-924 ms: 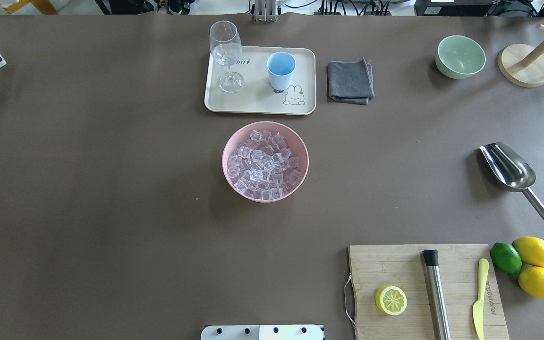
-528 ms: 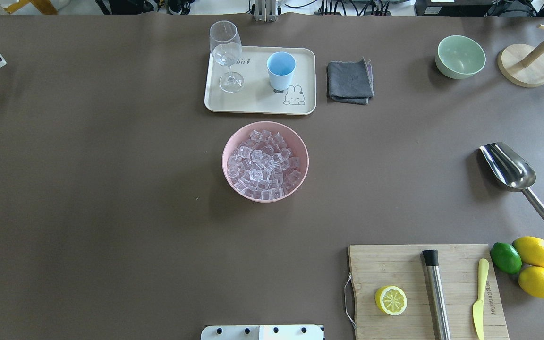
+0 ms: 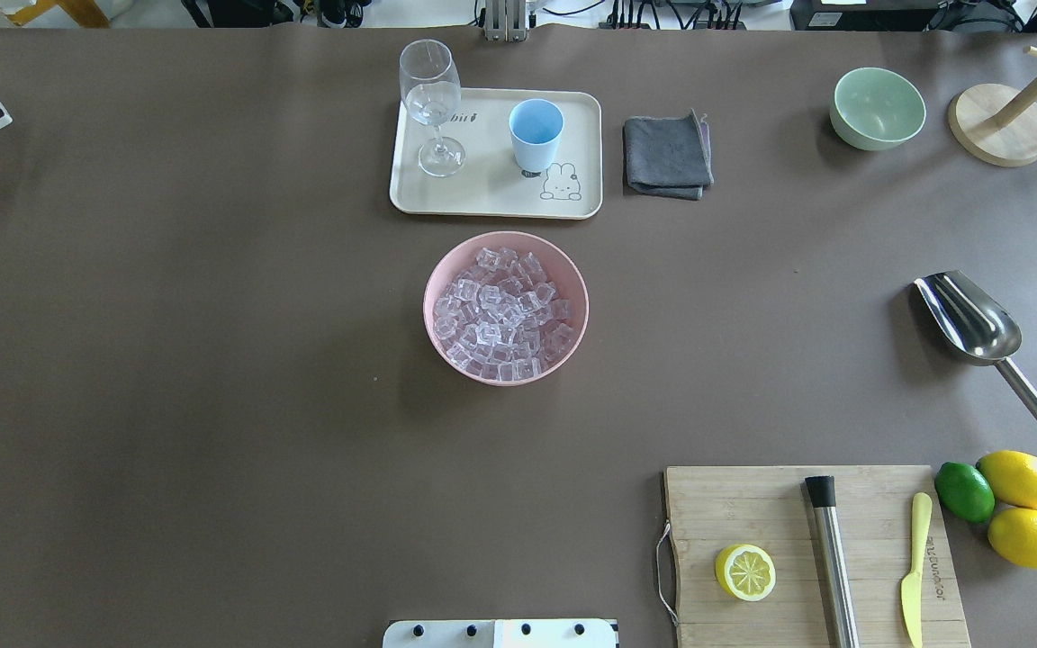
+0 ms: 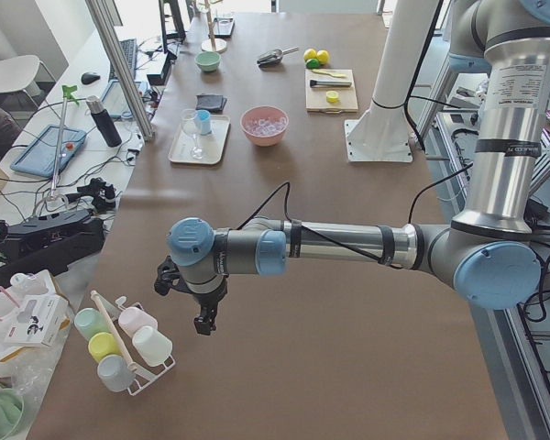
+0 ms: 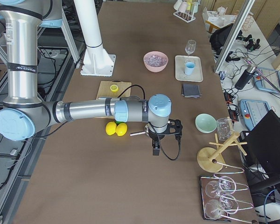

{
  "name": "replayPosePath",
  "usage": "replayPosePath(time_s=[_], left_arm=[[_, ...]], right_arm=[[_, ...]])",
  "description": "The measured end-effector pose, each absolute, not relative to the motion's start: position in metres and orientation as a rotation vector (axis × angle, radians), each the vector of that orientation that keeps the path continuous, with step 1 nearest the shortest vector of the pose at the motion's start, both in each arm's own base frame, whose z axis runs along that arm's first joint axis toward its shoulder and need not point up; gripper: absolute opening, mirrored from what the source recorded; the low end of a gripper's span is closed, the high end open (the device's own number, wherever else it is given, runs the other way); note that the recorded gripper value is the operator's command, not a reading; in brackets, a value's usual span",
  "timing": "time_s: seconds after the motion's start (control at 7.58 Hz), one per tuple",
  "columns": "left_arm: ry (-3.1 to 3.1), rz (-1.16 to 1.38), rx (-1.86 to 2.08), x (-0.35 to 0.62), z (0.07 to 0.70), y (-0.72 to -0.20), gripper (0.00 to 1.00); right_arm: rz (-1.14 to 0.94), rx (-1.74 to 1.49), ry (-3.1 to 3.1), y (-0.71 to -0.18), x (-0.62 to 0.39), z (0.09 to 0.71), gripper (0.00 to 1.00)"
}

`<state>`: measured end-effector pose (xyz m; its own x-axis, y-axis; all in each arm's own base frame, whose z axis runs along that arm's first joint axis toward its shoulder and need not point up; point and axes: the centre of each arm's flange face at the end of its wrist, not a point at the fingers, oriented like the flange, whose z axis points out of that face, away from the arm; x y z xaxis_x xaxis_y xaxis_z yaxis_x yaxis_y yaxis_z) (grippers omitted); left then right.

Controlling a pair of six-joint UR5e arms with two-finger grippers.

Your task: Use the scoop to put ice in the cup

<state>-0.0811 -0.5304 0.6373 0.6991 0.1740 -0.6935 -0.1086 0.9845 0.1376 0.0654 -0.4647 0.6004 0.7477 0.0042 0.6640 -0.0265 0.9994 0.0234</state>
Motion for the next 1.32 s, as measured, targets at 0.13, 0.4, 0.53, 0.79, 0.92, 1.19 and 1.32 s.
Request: replayPosePath(time_s=[0.13,0.4,0.53,0.79,0.92,1.19,1.32], left_arm=[[0.782,0.164,0.087,-0.078,0.637,-0.531,0.99],[0.79,0.181,0.103,-0.075,0.631,-0.532,0.99],[0.791,0.19,0.121,-0.074,0.628,-0.533,0.99],[0.79,0.212,0.137,-0.067,0.62,-0.536,0.99],[0.779,0.247,0.142,-0.051,0.611,-0.539,0.99],[0.728,0.351,0.205,-0.016,0.565,-0.542,0.99],[0.719,0.398,0.227,0.002,0.548,-0.541,0.99]], right_arm=[[0.014,0.047,-0.726,-0.462,0.065,0.593,1.0],[-0.01,0.086,-0.739,-0.449,0.059,0.578,1.0],[-0.014,0.121,-0.746,-0.441,0.05,0.577,1.0],[0.072,0.194,-0.79,-0.418,0.014,0.582,1.0],[0.089,0.215,-0.818,-0.41,-0.002,0.588,1.0],[0.089,0.257,-0.861,-0.399,-0.019,0.602,1.0],[0.096,0.273,-0.885,-0.391,-0.026,0.607,1.0]])
